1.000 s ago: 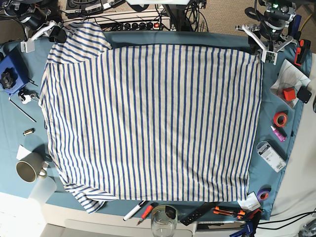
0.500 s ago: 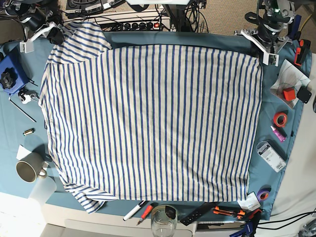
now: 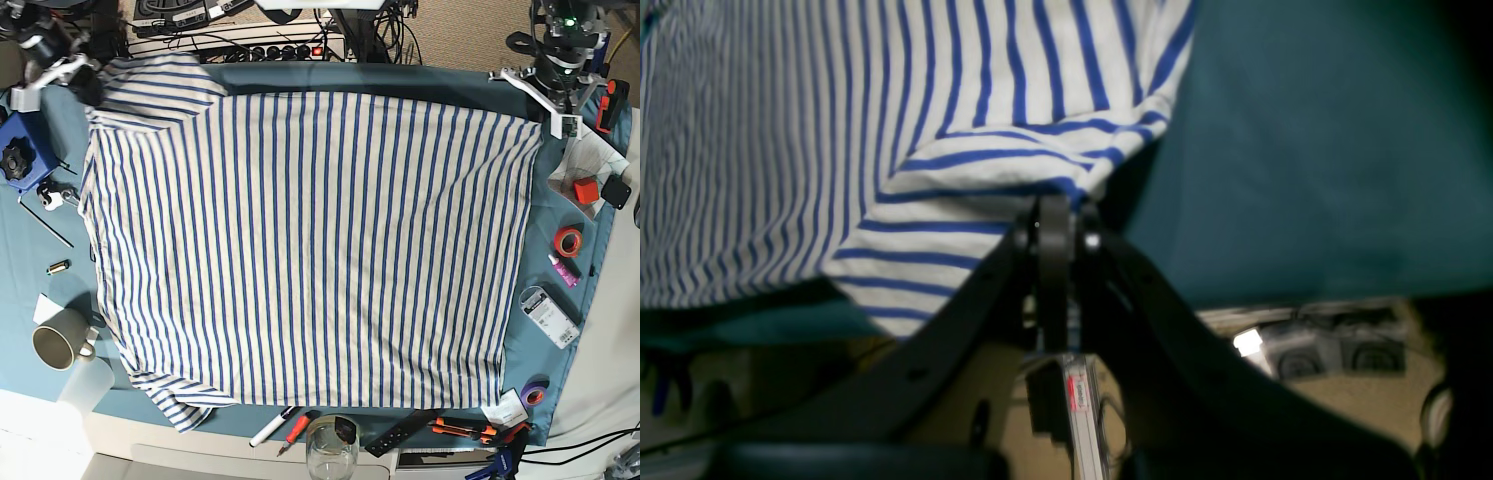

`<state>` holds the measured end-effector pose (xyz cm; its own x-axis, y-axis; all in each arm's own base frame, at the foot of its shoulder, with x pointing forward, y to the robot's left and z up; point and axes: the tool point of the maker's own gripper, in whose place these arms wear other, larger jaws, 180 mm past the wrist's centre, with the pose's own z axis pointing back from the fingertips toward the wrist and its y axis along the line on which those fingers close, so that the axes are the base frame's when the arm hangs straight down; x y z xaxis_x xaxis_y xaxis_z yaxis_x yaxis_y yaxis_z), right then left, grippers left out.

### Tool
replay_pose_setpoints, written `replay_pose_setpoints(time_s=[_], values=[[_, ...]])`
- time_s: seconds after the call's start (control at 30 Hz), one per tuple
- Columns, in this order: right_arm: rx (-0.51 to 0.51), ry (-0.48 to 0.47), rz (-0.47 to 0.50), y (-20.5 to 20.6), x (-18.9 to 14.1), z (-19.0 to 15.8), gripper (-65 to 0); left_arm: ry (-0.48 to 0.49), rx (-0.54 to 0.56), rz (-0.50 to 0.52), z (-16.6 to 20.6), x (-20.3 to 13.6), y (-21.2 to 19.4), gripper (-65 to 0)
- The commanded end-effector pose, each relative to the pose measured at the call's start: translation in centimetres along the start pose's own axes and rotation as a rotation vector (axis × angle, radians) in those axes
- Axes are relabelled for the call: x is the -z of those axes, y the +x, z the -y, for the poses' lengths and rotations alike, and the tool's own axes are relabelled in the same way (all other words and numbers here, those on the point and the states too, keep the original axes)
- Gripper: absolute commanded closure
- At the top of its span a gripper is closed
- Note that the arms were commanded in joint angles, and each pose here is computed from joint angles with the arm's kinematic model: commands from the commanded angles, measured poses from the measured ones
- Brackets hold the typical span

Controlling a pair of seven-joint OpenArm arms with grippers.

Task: Fold the T-shirt properly
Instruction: 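Lift both shoulder corners and pull them across toward the hem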

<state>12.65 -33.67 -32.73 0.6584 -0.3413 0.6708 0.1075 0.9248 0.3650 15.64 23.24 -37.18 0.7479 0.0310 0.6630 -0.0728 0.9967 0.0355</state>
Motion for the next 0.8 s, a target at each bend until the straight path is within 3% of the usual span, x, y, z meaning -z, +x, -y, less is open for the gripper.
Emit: replay_pose_setpoints(time_s=[0.0,0.17,0.33,0.67,0.77], values=[[-0.041,0.001,0.064,2.3,-1.0,-0.2,0.0,0.026,0.011,0.027,-0.8,-0.6,0.8,0.0],[-0.125,-0.031,0.120,4.8,-2.6,-0.9,0.0,0.015,0.001,0.036,-0.6,-1.5,1.3,0.0],[-0.202,-0.021,0.069,4.8,-2.7,-2.8,0.0,0.014,0.032,-0.011,-0.3,-3.3,0.3,0.0],[-0.210,-0.014,0.081,4.0,-3.2,-5.5,0.0,0.128,0.083,-0.004,-3.5,-7.2,0.8,0.0],[-0.191,-0.061,0.066,3.8,-3.2,-4.8,0.0,0.133,0.080,-0.036,-3.7,-7.2,0.3,0.0]])
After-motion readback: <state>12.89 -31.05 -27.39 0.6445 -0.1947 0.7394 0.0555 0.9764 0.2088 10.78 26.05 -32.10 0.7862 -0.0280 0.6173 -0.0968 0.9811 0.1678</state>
